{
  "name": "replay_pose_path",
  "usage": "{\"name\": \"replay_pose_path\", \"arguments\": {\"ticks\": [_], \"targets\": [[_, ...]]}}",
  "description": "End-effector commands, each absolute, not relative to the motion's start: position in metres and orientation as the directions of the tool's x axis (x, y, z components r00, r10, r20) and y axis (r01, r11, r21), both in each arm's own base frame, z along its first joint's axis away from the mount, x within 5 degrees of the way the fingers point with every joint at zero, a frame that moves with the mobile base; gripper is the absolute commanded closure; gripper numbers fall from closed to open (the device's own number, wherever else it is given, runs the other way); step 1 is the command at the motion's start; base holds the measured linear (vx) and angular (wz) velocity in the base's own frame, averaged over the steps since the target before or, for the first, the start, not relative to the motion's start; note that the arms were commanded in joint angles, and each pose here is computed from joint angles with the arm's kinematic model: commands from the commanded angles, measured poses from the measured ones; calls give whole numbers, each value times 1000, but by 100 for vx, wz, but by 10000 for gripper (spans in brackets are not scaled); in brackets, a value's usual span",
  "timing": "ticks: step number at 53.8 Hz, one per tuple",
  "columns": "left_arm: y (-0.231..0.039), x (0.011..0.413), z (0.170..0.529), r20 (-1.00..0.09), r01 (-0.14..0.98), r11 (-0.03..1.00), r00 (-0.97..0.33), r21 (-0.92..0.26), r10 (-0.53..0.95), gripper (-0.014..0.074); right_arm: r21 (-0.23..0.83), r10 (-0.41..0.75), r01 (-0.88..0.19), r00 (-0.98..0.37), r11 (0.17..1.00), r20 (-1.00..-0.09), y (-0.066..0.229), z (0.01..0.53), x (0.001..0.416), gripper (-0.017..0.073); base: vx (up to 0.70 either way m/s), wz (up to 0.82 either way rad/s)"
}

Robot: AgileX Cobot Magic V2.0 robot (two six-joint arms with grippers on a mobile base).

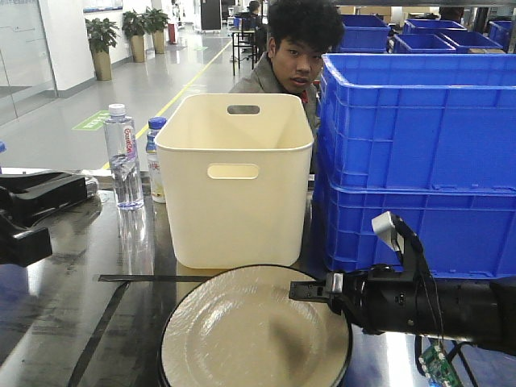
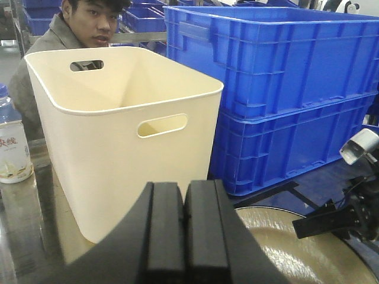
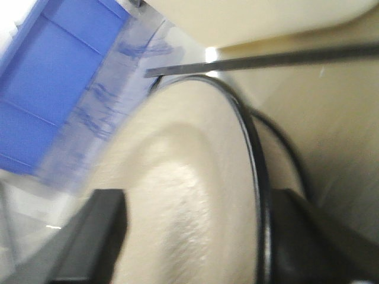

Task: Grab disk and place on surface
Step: 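Lower the right gripper's plate onto the first plate and release it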

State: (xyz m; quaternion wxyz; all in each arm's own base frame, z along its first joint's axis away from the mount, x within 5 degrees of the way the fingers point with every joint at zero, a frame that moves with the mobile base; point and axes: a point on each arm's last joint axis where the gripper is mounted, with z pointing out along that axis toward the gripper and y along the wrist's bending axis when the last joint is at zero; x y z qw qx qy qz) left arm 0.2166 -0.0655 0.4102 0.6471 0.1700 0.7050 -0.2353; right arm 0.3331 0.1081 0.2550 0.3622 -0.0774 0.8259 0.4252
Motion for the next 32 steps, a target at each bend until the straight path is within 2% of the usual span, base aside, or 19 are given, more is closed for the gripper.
{"name": "replay_pose_path", "arguments": {"ticks": [1, 4, 8, 10, 12, 13, 15, 16, 17, 19, 24, 25, 26, 27, 29, 30, 31, 32], "targets": [[-64, 212, 425, -991, 536, 833, -67, -135, -117, 601, 460, 125, -570, -528, 681, -840, 102, 290, 334, -69, 0, 0], [-64, 212, 424, -991, 536, 834, -68, -132, -114, 601, 293, 14, -603, -423, 742, -906, 98, 296, 336, -80, 0, 0], [-64, 212, 424, -990, 534, 834, -71, -139, -119, 601, 90, -114, -584, -304, 807, -946, 88, 310, 336, -72, 0, 0], [-64, 212, 424, -990, 534, 834, -71, -139, -119, 601, 19, -157, -556, -268, 831, -951, 84, 316, 336, -64, 0, 0], [-63, 213, 419, -998, 528, 849, -56, -22, 9, 601, -59, -203, -511, -230, 857, -952, 77, 325, 333, -47, 0, 0], [-62, 213, 418, -994, 507, 857, -100, -91, -46, 600, -90, -217, -485, -214, 870, -952, 74, 330, 331, -35, 0, 0], [-61, 213, 417, -995, 506, 859, -98, -71, -24, 600, -141, -240, -430, -184, 892, -953, 68, 341, 326, -10, 0, 0], [-61, 214, 416, -995, 504, 863, -93, -26, 24, 600, -153, -243, -412, -174, 898, -954, 66, 346, 324, 2, 0, 0], [-60, 214, 414, -991, 490, 869, -130, -67, -3, 599, -169, -247, -387, -160, 907, -956, 63, 351, 320, 23, 0, 0], [-58, 214, 411, -988, 477, 877, -153, -58, 18, 599, -184, -244, -350, -135, 918, -960, 59, 361, 313, 69, 0, 0], [-57, 215, 408, -983, 461, 886, -179, -55, 32, 598, -178, -202, -278, -60, 944, -978, 50, 391, 287, 291, 0, 0], [-54, 215, 404, -975, 453, 889, -167, 56, 147, 598, -171, -189, -267, -44, 948, -981, 49, 397, 280, 349, 0, 0], [-54, 215, 404, -975, 453, 889, -167, 56, 147, 598, -162, -176, -260, -30, 952, -984, 48, 401, 273, 407, 0, 0], [-53, 215, 401, -965, 415, 908, -257, -63, 50, 598, -161, -170, -257, -12, 953, -985, 47, 406, 266, 448, 0, 0], [-53, 215, 401, -965, 415, 908, -257, -63, 50, 598, -159, -162, -254, 8, 954, -987, 45, 410, 253, 567, 0, 0], [-53, 215, 401, -965, 415, 908, -257, -63, 50, 598, -158, -159, -252, 17, 955, -987, 44, 411, 248, 576, 0, 0], [-49, 216, 397, -953, 406, 911, -244, 65, 177, 598, -154, -152, -250, 28, 956, -988, 43, 413, 241, 575, 0, 0], [-48, 214, 395, -947, 373, 926, -312, -51, 73, 596, -151, -147, -249, 35, 957, -988, 43, 414, 236, 574, 0, 0]]}}
